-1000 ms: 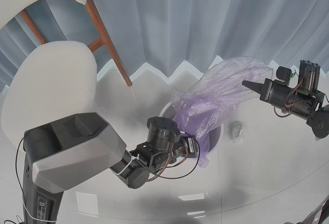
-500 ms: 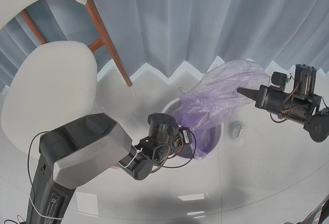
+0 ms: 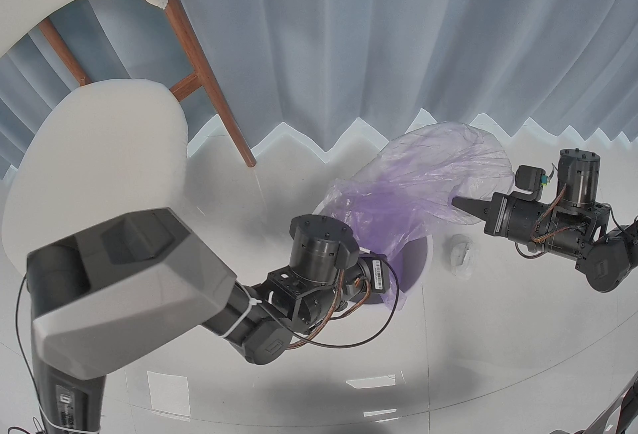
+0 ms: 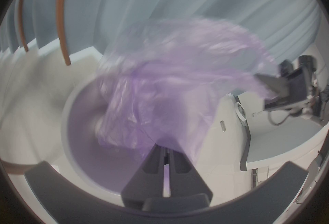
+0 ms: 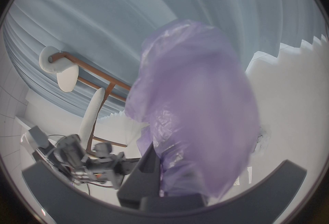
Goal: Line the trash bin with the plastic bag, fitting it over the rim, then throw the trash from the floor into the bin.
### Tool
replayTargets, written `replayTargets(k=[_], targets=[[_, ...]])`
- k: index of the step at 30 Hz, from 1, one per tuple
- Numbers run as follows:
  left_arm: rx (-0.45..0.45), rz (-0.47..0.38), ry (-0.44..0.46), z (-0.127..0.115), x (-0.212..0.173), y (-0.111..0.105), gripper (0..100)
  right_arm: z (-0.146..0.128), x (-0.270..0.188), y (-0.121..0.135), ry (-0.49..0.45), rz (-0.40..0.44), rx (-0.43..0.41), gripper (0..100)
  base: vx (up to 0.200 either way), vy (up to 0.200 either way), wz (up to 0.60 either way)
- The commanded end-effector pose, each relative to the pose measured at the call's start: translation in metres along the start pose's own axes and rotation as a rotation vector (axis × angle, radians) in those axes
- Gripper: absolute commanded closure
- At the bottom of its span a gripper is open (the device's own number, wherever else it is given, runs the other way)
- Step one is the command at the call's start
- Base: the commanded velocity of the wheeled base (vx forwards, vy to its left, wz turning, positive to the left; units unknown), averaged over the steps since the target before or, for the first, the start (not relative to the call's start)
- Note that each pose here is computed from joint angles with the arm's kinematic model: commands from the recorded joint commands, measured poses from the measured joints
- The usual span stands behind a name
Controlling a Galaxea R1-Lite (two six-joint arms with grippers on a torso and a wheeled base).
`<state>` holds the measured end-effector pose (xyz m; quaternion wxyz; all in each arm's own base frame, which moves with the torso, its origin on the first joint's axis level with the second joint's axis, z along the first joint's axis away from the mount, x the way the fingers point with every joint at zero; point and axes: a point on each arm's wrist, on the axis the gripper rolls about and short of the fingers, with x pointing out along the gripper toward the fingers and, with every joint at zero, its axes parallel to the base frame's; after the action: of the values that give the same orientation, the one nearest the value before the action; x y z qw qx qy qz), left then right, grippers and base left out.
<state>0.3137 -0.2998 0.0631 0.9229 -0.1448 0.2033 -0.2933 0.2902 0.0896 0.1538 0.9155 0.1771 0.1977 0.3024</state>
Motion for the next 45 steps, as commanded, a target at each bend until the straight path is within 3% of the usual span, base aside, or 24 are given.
replayTargets(k=[1,6,9,15,20,23,29,38,45], targets=[[0.038,-0.073,-0.081,0.047,-0.045,-0.028,100,-0.011,0.013,-0.012,0.025,-0.014,0.017,100,0.0,0.0,0.0],[0.039,-0.09,-0.086,0.065,-0.069,-0.04,100,-0.015,0.022,-0.014,0.041,-0.009,0.022,100,0.0,0.0,0.0],[0.042,-0.08,-0.059,0.058,-0.073,-0.036,100,-0.015,0.025,-0.014,0.041,-0.005,0.02,100,0.0,0.0,0.0],[0.059,-0.054,0.089,0.015,-0.067,-0.018,100,-0.01,0.026,-0.007,0.024,0.012,0.024,100,0.0,0.0,0.0],[0.064,-0.108,0.142,0.002,-0.063,-0.026,100,-0.006,0.023,-0.006,0.01,0.013,0.022,100,0.0,0.0,0.0],[0.073,-0.105,0.22,-0.027,-0.045,-0.02,100,-0.004,0.021,-0.003,-0.005,0.004,0.017,100,0.0,0.0,0.0],[0.061,-0.036,0.248,-0.055,0.0,0.006,100,0.008,0.013,0.007,-0.048,0.017,-0.003,100,0.0,0.0,0.0],[0.028,0.057,0.186,-0.058,0.065,0.04,100,0.01,0.005,0.015,-0.068,0.012,-0.009,100,0.0,0.0,0.0],[-0.014,0.075,0.149,-0.045,0.1,0.037,100,0.005,0.004,0.019,-0.054,0.011,0.004,100,0.0,0.0,0.0]])
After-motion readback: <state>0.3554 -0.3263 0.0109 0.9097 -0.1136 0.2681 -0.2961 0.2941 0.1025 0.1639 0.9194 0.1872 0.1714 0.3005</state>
